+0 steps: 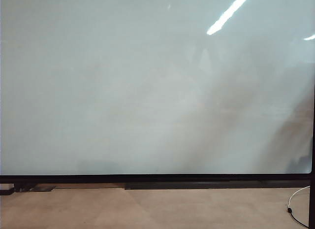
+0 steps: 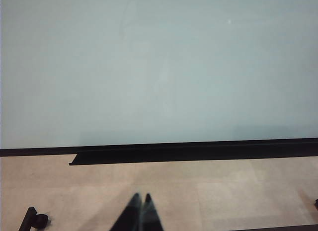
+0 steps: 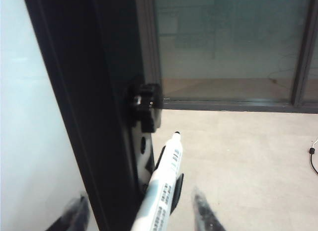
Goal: Pick up the pen on the shelf to the right of the whiteboard and draw a triangle.
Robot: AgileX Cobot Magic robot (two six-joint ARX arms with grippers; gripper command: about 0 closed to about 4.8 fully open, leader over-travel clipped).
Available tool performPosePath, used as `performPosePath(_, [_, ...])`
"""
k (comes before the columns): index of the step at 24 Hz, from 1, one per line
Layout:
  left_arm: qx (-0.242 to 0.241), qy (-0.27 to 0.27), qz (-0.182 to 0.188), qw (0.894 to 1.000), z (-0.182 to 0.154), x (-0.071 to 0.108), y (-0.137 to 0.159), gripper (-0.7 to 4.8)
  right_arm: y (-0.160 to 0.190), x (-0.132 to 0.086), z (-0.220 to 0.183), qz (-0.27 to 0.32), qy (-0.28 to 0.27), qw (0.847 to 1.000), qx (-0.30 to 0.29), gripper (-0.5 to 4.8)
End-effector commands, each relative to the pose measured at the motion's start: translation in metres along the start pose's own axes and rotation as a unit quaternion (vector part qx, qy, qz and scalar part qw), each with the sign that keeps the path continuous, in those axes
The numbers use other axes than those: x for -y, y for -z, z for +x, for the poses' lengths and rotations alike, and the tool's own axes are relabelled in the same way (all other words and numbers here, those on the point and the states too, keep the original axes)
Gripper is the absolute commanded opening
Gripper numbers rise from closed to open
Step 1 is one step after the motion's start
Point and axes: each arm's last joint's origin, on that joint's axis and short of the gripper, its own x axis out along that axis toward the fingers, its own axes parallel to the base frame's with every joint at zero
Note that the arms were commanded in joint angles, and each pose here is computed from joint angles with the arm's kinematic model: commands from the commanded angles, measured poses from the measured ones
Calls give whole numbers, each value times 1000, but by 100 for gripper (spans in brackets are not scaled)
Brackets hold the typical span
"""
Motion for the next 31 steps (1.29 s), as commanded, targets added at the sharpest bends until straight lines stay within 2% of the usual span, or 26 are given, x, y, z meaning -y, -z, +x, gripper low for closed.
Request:
performPosePath(1, [6, 0, 0, 1000, 0, 0, -2, -5, -2, 1, 0, 1, 1, 1000, 1, 237])
performPosePath(15, [6, 0, 0, 1000, 0, 0, -2, -5, -1, 1, 1, 4, 1, 1000, -5, 227])
performPosePath(17, [6, 0, 0, 1000, 0, 0, -2, -5, -1, 1, 1, 4, 1, 1000, -5, 199])
performPosePath(26, [6, 0, 0, 1000, 0, 0, -2, -5, -1, 1, 1, 1, 1, 1000, -5, 197])
performPosePath(29, [6, 0, 0, 1000, 0, 0, -2, -5, 0, 1, 1, 1, 1, 1000, -7, 148])
performPosePath(31, [6, 0, 0, 1000, 0, 0, -2, -5, 0, 1, 1, 0, 2, 1000, -7, 148])
